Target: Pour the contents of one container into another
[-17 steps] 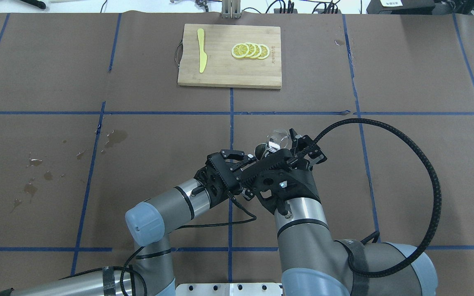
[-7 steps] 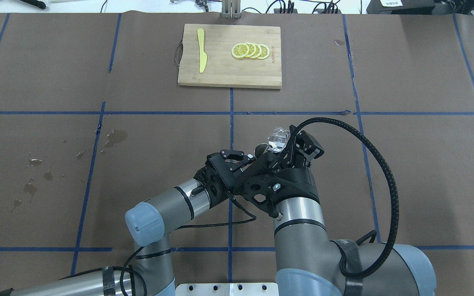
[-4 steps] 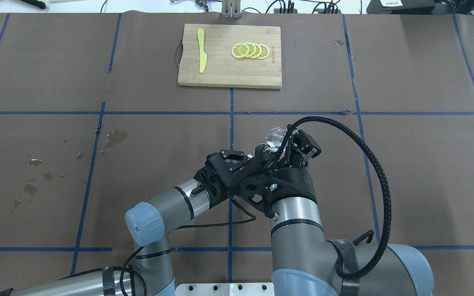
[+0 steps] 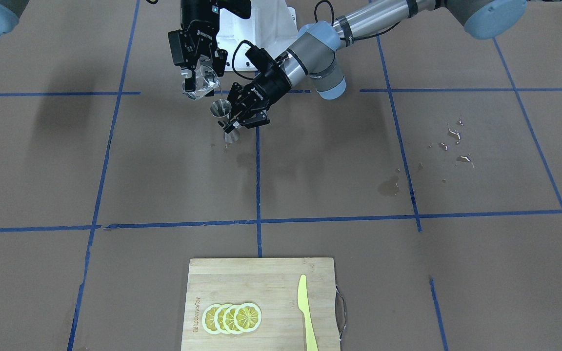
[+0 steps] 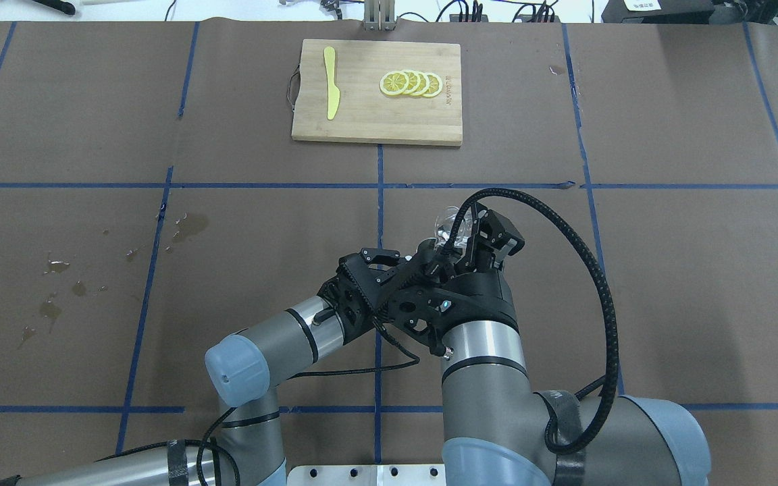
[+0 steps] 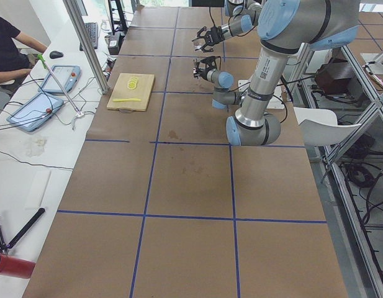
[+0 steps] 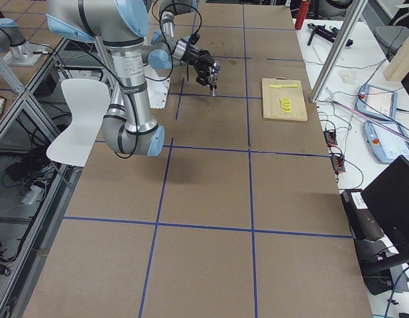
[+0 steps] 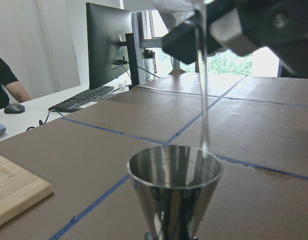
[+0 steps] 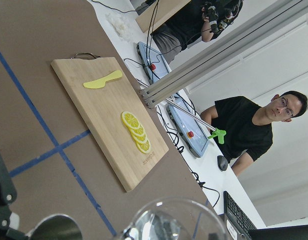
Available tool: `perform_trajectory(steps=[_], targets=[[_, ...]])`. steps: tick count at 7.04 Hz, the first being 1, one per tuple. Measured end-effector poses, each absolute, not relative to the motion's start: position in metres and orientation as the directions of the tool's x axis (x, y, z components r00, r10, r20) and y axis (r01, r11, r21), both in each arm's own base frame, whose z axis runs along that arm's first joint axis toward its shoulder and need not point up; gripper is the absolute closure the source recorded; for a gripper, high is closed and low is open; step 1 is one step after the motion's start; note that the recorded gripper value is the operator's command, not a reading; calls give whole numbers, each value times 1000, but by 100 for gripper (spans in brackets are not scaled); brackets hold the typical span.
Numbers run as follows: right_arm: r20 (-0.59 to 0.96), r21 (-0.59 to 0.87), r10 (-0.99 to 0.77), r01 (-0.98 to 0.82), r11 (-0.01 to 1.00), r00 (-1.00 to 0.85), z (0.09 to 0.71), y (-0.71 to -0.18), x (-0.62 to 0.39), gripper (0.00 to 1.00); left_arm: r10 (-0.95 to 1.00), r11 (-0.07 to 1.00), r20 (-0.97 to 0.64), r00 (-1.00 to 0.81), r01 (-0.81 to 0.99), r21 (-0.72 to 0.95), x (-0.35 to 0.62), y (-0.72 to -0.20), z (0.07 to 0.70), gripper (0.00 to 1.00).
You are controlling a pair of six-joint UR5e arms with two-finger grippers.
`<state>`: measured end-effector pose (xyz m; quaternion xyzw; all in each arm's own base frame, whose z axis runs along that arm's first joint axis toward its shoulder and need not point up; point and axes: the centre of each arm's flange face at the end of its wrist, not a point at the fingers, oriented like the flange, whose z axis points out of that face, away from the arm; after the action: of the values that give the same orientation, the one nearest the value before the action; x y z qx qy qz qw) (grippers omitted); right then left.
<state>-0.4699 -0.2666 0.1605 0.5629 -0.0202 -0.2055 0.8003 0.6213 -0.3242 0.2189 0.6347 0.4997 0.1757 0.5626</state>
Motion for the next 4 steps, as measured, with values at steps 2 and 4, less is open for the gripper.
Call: perform_trajectory(steps=[2,4], targets=[[-217,905,-355,324,276,909,160,-267,-470,89,834,134,-340,436,437,889,622,-321,219,100],[-236,900,-360,343,270,903,160,-268,-471,89,835,134,-340,433,439,889,621,-320,218,100]])
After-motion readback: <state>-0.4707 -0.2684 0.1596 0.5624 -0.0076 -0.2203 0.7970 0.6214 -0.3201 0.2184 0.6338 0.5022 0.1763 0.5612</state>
